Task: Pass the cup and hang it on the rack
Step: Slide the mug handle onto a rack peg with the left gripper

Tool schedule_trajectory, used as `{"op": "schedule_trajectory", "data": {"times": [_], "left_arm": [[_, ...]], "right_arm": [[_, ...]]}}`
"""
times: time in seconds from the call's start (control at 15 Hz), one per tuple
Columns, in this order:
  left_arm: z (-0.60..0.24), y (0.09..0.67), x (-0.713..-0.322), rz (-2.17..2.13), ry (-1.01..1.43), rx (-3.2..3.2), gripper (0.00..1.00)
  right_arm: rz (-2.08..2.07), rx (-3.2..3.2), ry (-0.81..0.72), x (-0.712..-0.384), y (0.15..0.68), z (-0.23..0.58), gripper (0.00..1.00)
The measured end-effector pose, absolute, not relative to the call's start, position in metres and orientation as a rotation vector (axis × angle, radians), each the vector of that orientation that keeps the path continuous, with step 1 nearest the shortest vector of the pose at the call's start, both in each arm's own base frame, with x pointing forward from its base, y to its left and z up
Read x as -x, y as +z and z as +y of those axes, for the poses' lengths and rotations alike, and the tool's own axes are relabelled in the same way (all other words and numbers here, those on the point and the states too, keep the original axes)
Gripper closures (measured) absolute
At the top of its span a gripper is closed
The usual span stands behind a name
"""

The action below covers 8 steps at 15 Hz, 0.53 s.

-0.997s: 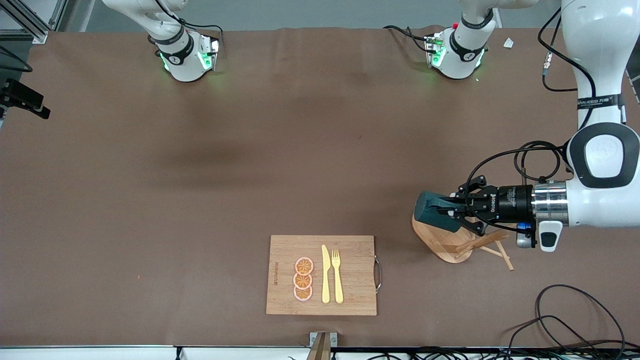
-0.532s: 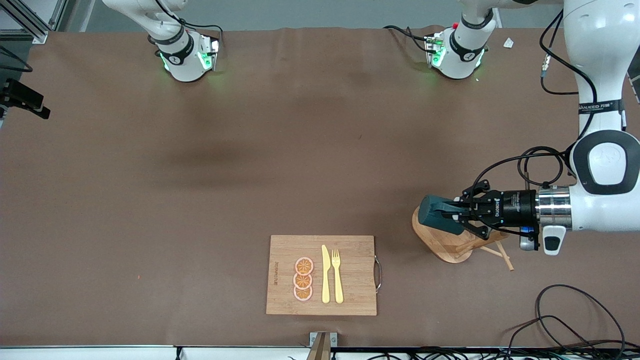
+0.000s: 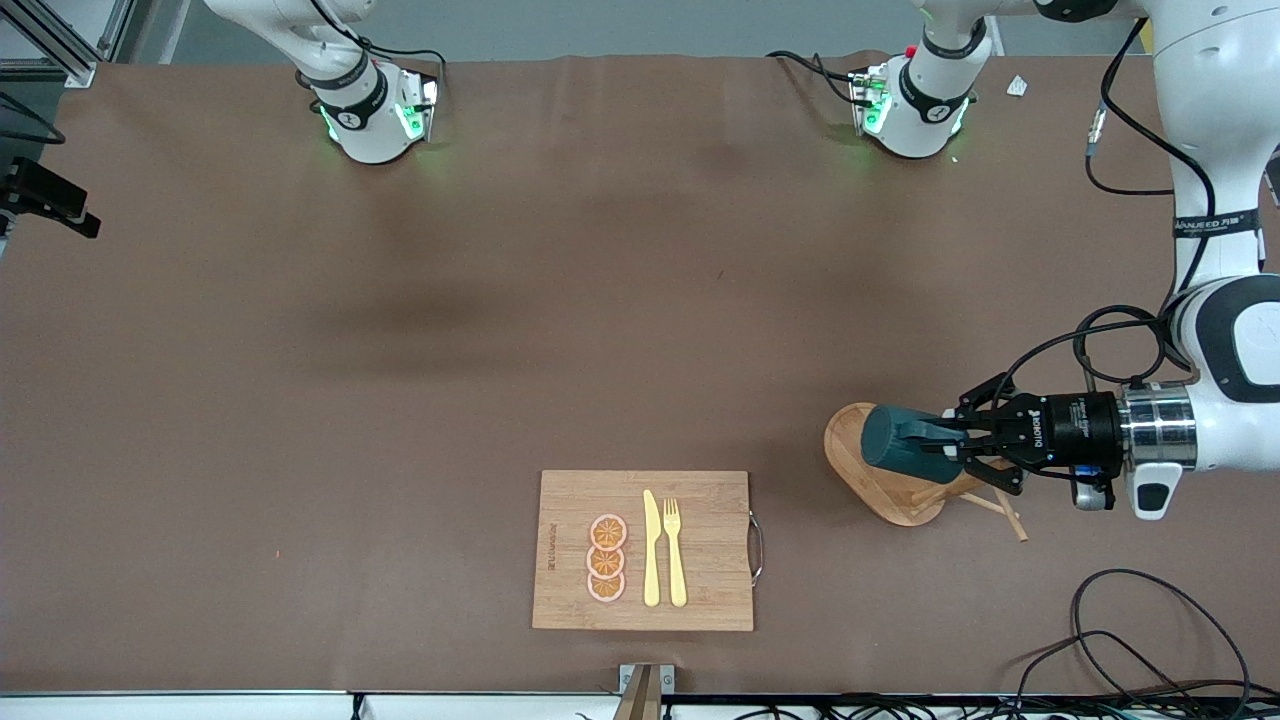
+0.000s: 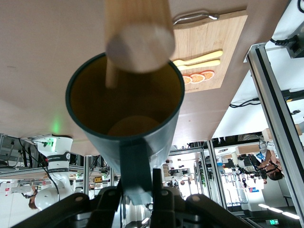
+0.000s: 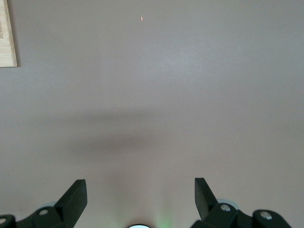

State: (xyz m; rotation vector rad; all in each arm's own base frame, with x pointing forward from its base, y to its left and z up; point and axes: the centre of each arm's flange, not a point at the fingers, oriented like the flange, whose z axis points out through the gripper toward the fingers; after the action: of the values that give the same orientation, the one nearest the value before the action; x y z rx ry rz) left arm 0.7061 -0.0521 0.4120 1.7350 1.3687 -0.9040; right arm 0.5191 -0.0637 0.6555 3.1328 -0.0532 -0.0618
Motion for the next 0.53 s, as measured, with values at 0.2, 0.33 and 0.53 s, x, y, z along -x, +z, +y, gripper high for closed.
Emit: {"op": "schedule_trajectory", "data": {"times": [0.2, 0.33, 0.53], "left_arm": [[-0.0489, 0.4065, -0.7067, 1.362, -0.904, -1.737, 0.79], [-0.0494, 0.4051, -0.7058, 1.345, -0.909, -1.747, 0.79], [-0.0453, 0.4013, -0.7042, 1.286, -0.901, -1.774, 0.79]], "right_arm": [[-0.053, -3.133, -0.062, -0.5191, 0.6555, -0.0637, 0.00], [-0.053, -3.133, -0.062, -0.5191, 0.6555, -0.0637, 0.00], [-0.053, -3.133, -0.062, -0.5191, 0.6555, -0.0637, 0.00]]}}
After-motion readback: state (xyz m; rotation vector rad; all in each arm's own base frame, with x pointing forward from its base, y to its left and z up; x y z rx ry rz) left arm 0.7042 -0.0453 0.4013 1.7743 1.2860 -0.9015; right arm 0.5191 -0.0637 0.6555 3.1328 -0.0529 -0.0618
